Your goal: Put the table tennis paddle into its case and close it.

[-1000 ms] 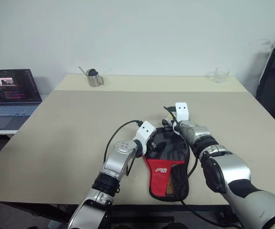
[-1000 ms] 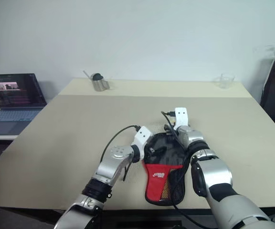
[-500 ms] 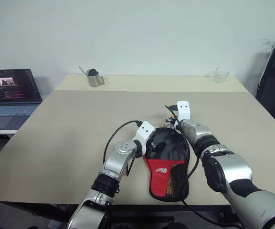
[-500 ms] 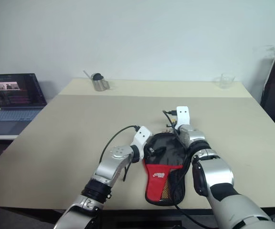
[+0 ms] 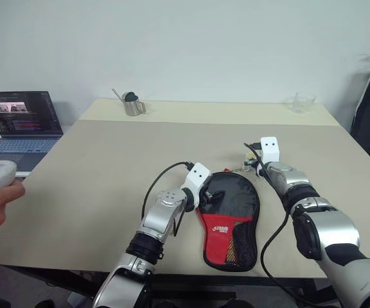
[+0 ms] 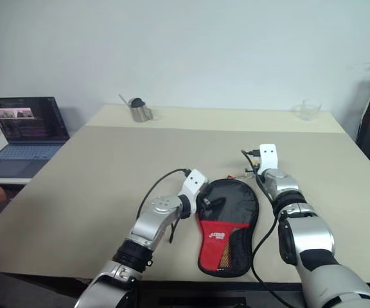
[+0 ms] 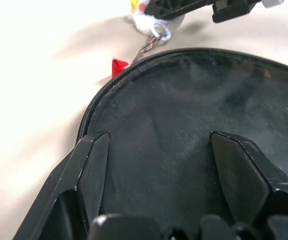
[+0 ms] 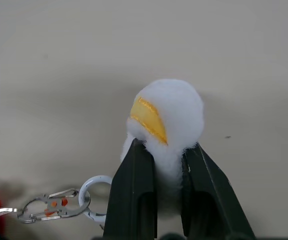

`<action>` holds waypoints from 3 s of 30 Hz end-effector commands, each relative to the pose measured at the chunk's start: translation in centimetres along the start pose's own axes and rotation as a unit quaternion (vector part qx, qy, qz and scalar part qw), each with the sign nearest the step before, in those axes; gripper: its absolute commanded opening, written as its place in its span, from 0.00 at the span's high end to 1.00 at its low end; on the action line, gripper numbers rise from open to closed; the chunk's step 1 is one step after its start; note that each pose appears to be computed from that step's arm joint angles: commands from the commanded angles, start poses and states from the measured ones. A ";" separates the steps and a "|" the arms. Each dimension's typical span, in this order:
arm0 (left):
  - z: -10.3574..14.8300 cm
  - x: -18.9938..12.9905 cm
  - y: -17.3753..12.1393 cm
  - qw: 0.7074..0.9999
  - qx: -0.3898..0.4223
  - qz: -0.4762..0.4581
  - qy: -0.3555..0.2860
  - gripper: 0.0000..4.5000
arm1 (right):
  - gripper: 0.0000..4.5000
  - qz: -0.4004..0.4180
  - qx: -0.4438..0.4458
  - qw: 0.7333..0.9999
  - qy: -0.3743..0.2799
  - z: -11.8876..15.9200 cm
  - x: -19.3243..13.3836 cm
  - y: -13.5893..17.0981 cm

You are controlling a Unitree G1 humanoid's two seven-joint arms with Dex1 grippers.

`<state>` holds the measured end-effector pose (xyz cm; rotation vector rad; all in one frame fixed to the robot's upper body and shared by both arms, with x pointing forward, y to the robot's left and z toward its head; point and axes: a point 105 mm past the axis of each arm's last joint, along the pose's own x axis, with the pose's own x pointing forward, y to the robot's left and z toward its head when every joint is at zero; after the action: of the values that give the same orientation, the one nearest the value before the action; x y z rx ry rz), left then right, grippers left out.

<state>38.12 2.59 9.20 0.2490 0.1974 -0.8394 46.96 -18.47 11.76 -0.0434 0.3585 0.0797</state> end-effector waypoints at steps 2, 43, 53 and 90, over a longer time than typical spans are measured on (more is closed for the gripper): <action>-0.9 0.2 0.1 1.000 -0.007 0.002 0.018 0.22 | 0.96 -0.039 -0.016 0.998 -0.036 1.9 -1.1 -3.9; -1.1 1.1 -0.4 0.999 0.000 -0.029 0.033 0.22 | 0.96 0.277 -0.209 0.937 -0.036 -4.0 -14.0 0.6; -1.4 1.0 -0.4 0.999 0.000 -0.030 0.039 0.22 | 0.96 0.348 -0.214 0.913 -0.017 -5.7 -16.3 1.6; -1.7 0.9 -0.5 0.998 0.014 -0.042 0.055 0.22 | 0.96 0.540 -0.186 0.819 0.046 -13.1 -23.7 4.9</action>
<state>38.42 1.40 8.90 0.2860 0.2323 -0.9219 20.95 -16.87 7.64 -0.2279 0.4228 1.2155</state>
